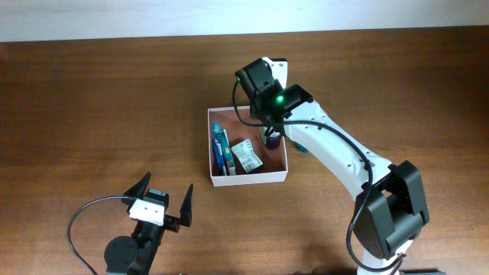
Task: Pack container
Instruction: 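Lower the foam pump bottle into the box's back corner and release, then raise the right gripper and move it right over the Listerine bottle, then lower the right gripper and grasp the blue Listerine bottle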
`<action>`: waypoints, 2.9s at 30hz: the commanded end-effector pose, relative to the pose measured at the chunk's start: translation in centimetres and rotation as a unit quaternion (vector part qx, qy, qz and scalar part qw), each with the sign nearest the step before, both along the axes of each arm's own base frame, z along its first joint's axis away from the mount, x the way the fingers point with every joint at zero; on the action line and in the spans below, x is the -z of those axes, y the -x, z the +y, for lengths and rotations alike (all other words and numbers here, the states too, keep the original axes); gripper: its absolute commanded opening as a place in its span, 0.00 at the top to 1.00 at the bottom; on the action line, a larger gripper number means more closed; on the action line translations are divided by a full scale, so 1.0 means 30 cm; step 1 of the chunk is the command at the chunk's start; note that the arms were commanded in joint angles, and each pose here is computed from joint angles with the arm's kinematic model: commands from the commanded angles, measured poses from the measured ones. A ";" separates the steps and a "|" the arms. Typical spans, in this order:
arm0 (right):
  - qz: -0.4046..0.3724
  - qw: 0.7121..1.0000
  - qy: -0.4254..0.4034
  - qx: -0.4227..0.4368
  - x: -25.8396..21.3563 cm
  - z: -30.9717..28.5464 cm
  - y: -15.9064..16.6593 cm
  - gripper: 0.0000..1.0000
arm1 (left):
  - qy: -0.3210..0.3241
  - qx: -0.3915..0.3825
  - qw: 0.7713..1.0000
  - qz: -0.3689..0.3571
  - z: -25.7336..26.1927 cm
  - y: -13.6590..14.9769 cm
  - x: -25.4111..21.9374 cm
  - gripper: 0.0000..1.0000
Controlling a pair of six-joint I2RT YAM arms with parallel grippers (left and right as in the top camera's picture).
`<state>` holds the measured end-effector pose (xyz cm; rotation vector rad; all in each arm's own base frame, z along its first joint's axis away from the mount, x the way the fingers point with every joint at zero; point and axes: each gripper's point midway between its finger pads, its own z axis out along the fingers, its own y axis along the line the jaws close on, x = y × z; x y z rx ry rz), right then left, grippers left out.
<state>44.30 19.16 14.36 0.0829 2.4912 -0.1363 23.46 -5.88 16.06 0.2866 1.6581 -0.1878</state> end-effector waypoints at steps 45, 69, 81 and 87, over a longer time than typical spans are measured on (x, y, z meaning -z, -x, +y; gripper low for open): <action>0.146 0.979 -0.094 0.106 -0.065 -0.365 0.168 0.33 | -0.008 0.005 1.000 -0.003 -0.004 0.001 0.008 0.01; 0.163 0.976 -0.096 0.104 -0.008 -0.324 0.197 0.61 | -0.008 0.005 1.000 -0.003 -0.004 0.001 0.008 0.01; 0.165 0.976 -0.095 0.105 0.015 -0.323 0.195 0.47 | -0.008 0.005 1.000 -0.003 -0.004 0.001 0.008 0.01; 0.164 0.976 -0.095 0.105 0.038 -0.322 0.191 0.47 | -0.008 0.005 1.000 -0.003 -0.004 0.001 0.008 0.00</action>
